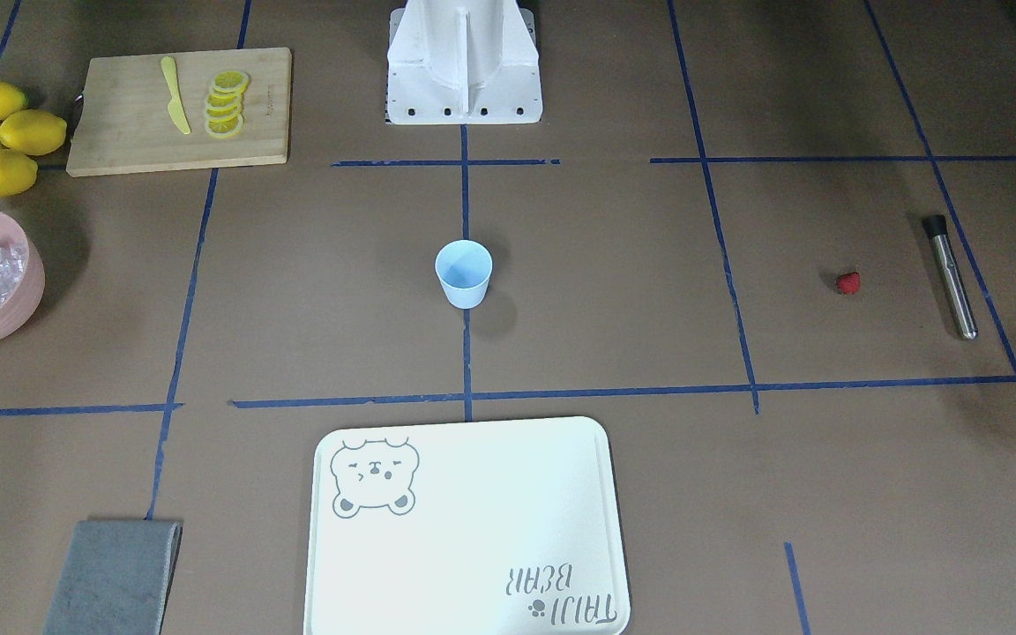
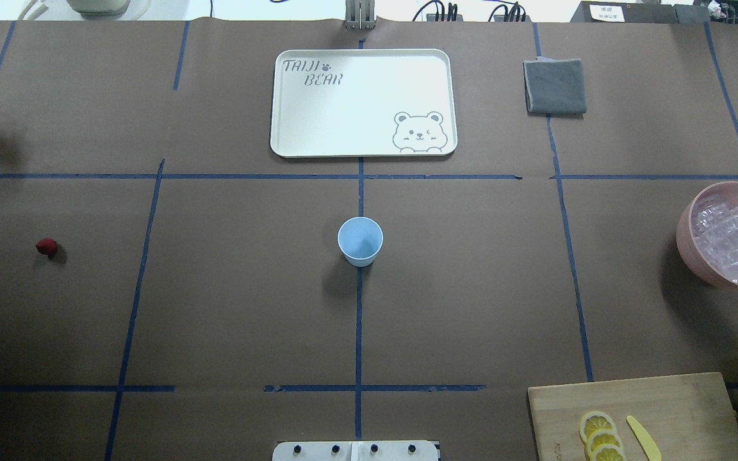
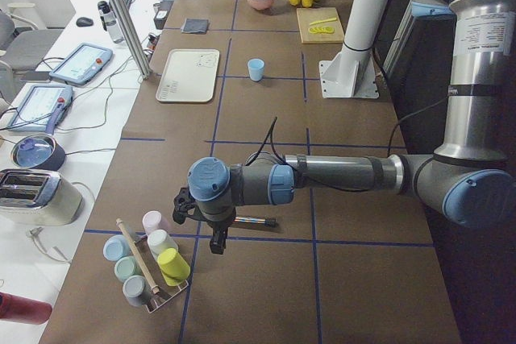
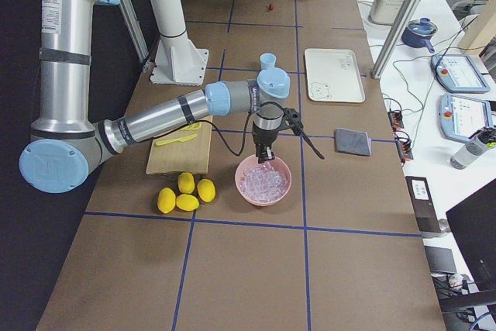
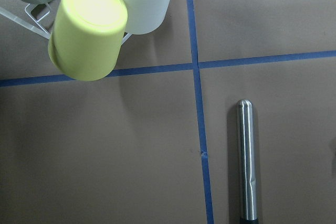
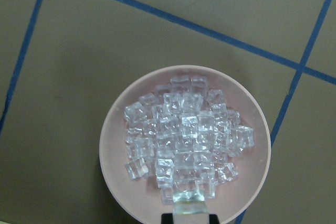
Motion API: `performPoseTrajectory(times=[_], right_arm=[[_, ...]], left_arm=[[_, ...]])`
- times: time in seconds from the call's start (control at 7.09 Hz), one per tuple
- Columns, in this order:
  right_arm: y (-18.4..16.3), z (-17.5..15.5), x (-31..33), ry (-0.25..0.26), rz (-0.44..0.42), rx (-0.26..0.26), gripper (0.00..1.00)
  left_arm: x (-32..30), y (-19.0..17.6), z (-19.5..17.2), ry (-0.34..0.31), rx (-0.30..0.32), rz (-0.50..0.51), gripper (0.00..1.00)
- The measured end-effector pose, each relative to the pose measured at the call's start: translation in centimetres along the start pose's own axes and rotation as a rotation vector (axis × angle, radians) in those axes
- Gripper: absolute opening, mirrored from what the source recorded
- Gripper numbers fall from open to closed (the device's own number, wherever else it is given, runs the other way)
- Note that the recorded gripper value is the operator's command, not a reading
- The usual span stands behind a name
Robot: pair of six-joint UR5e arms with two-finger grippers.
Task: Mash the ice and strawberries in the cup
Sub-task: 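Carry the ice cube with the right gripper over the light-blue cup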
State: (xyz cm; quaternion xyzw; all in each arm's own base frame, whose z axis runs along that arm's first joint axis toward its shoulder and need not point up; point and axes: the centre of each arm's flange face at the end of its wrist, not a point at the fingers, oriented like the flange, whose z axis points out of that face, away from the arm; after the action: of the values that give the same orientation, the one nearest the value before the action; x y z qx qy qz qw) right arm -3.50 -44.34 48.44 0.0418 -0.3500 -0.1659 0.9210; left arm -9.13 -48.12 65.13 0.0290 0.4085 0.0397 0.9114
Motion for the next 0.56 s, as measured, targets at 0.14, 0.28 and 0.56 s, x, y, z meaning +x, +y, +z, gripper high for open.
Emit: performPoseTrajectory(times=[0.14,0.28,0.56], right_arm=[[-2.3,-1.4,-1.4,-0.021,0.013,0.024,0.0],[-5.0,-2.4,-3.7,-0.049,0.035,0.043,0.0],[-10.7,-3.2,-12.8,-0.107,0.09,0.052,0.0]], left_arm=[[0.0,0.0,0.0,0.001,0.0,0.001,1.0],[0.0,0.0,0.0,0.001,0.001,0.003,1.0],[0.1,-0.1,0.0,0.002,0.003,0.003,1.0]])
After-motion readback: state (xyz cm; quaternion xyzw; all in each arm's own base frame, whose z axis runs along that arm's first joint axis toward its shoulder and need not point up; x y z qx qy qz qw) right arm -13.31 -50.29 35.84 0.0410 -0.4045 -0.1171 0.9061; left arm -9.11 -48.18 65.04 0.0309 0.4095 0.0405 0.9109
